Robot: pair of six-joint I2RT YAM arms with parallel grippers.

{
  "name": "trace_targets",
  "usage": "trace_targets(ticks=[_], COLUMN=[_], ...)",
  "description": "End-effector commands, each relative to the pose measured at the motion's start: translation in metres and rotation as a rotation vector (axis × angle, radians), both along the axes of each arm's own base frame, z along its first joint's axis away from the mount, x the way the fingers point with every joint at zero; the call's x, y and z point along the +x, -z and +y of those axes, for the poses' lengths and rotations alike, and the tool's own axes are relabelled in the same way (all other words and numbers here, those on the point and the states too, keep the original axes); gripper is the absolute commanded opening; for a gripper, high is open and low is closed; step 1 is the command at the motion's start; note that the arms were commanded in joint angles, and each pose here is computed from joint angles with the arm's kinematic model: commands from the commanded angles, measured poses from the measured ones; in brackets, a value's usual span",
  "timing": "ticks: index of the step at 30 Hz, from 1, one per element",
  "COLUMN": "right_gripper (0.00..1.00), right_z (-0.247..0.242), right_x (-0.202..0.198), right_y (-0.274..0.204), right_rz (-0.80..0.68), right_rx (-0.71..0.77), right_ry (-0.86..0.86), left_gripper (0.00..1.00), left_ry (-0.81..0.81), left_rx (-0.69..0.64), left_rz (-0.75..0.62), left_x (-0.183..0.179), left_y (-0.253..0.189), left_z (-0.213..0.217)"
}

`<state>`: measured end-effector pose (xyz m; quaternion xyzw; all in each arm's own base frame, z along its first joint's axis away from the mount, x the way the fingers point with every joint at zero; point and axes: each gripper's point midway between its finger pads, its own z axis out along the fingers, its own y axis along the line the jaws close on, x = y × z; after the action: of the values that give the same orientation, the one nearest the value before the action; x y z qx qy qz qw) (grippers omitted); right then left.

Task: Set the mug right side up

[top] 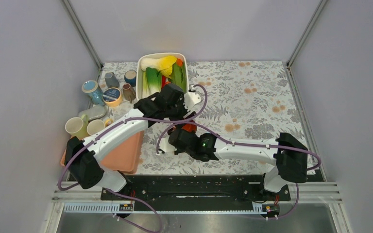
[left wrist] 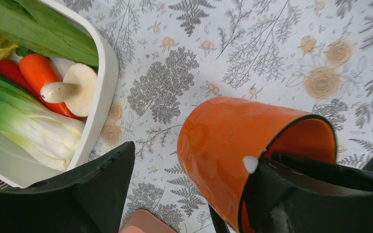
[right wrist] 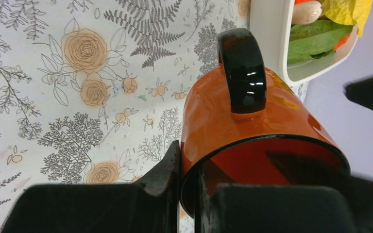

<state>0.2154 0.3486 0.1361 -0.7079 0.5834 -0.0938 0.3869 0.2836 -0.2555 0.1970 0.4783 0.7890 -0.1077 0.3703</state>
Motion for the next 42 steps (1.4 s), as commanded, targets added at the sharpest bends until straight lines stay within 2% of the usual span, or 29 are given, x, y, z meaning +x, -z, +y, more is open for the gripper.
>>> trace_targets(ticks=[1, 3, 5, 7, 8, 9, 13, 15, 17, 18, 20, 30, 35, 38, 42], right_gripper=[0.0, 0.0, 0.0, 0.0, 0.0, 0.0, 0.01, 0.18, 0.42, 0.49, 0.57, 0.61, 0.63, 0.65, 0.69], right_z=[0.014, 0.014, 0.014, 0.014, 0.013, 0.012, 0.009, 0.006, 0.003, 0.002, -0.002, -0.017, -0.025, -0.032, -0.044], right_x=[0.011, 0.011, 0.01, 0.009, 0.009, 0.009, 0.015, 0.019, 0.02, 0.019, 0.017, -0.008, -0.023, -0.03, -0.023], right_y=[-0.052, -0.055, -0.055, -0.054, -0.054, -0.054, -0.056, -0.057, -0.056, -0.056, -0.055, -0.058, -0.061, -0.066, -0.071], right_rz=[-0.127, -0.128, -0.125, -0.121, -0.12, -0.12, -0.15, -0.17, -0.176, -0.176, -0.165, -0.051, 0.026, 0.097, 0.215], right_rx=[0.091, 0.098, 0.103, 0.104, 0.105, 0.108, 0.121, 0.124, 0.122, 0.123, 0.135, 0.29, 0.372, 0.469, 0.682], right_ry=[0.031, 0.03, 0.03, 0.033, 0.036, 0.042, 0.089, 0.118, 0.138, 0.145, 0.15, 0.117, 0.099, 0.13, 0.219], left_gripper=[0.76, 0.64, 0.42, 0.14, 0.04, 0.0, 0.0, 0.0, 0.0, 0.0, 0.0, 0.0, 0.0, 0.0, 0.0], left_ry=[-0.074, -0.08, -0.087, -0.085, -0.081, -0.076, -0.064, -0.06, -0.057, -0.054, -0.057, -0.12, -0.172, -0.227, -0.268], left_rx=[0.159, 0.178, 0.18, 0.174, 0.169, 0.166, 0.163, 0.162, 0.159, 0.159, 0.16, 0.12, 0.057, 0.018, 0.019], left_rz=[-0.091, -0.103, -0.116, -0.116, -0.115, -0.115, -0.093, -0.083, -0.069, -0.06, -0.04, 0.084, 0.143, 0.167, 0.192], left_x=[0.024, 0.027, 0.029, 0.028, 0.028, 0.027, 0.023, 0.022, 0.021, 0.021, 0.023, 0.037, 0.042, 0.044, 0.02], left_y=[0.02, 0.025, 0.024, 0.023, 0.023, 0.022, 0.028, 0.032, 0.036, 0.039, 0.046, 0.073, 0.062, 0.044, 0.021], left_z=[0.022, 0.023, 0.024, 0.023, 0.022, 0.022, 0.021, 0.021, 0.022, 0.021, 0.023, 0.042, 0.058, 0.084, 0.129])
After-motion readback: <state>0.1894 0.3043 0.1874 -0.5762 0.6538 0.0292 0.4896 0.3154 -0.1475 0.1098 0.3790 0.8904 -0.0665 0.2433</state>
